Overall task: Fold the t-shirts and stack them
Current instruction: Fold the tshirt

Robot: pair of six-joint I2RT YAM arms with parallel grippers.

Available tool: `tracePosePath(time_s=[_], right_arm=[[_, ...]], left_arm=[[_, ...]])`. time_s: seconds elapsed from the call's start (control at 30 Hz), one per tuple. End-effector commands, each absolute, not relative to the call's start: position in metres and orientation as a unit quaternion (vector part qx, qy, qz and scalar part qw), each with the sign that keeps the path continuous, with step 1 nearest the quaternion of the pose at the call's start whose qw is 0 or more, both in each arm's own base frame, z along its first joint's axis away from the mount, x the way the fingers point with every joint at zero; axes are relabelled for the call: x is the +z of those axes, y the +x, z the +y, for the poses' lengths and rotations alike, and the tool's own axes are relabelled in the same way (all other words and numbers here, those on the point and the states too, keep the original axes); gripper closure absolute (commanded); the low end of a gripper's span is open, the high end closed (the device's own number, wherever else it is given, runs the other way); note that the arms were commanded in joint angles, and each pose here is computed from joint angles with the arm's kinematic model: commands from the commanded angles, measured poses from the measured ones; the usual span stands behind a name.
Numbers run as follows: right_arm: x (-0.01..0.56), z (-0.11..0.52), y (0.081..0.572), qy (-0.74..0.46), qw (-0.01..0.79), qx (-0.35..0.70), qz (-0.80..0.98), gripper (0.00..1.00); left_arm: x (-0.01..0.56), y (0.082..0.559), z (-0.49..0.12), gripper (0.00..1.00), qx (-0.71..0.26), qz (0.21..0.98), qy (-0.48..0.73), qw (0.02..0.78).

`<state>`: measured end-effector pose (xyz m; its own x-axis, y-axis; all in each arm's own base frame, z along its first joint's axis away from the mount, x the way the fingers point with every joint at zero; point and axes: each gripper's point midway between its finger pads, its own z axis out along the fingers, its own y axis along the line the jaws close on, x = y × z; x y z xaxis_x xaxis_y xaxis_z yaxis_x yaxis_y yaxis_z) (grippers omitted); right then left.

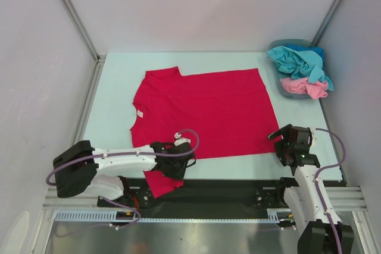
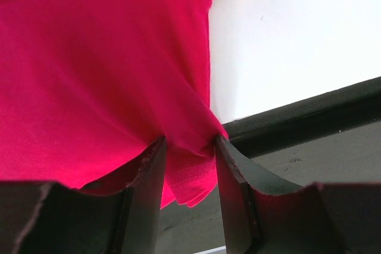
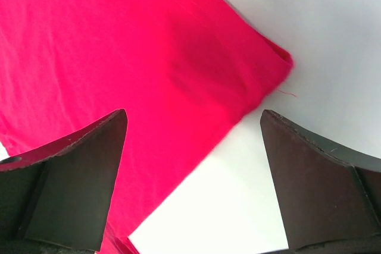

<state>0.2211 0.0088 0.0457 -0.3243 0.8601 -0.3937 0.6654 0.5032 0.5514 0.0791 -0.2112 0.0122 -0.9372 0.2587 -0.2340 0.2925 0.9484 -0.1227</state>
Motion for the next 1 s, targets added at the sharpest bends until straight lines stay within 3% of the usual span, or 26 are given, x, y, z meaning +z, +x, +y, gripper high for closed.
tracePosePath(time_s=[0.0,0.57,0.97], right_arm=[[0.049,0.007,0.213,0.480,0.324,0.136,0.804,0.00],[0.044,0.005,0.203,0.481,0.332,0.135,0.800,0.01],[0.043,-0.001,0.217,0.482,0.369,0.146,0.781,0.01]], left_arm=[[0.011,0.075,-0.226,0.56,-0.096,0.977,0.157,0.104],[0.012,0.073,-0.234,0.58,-0.100,0.975,0.165,0.108],[0.012,0.076,-0.236,0.71,-0.097,0.974,0.170,0.114]])
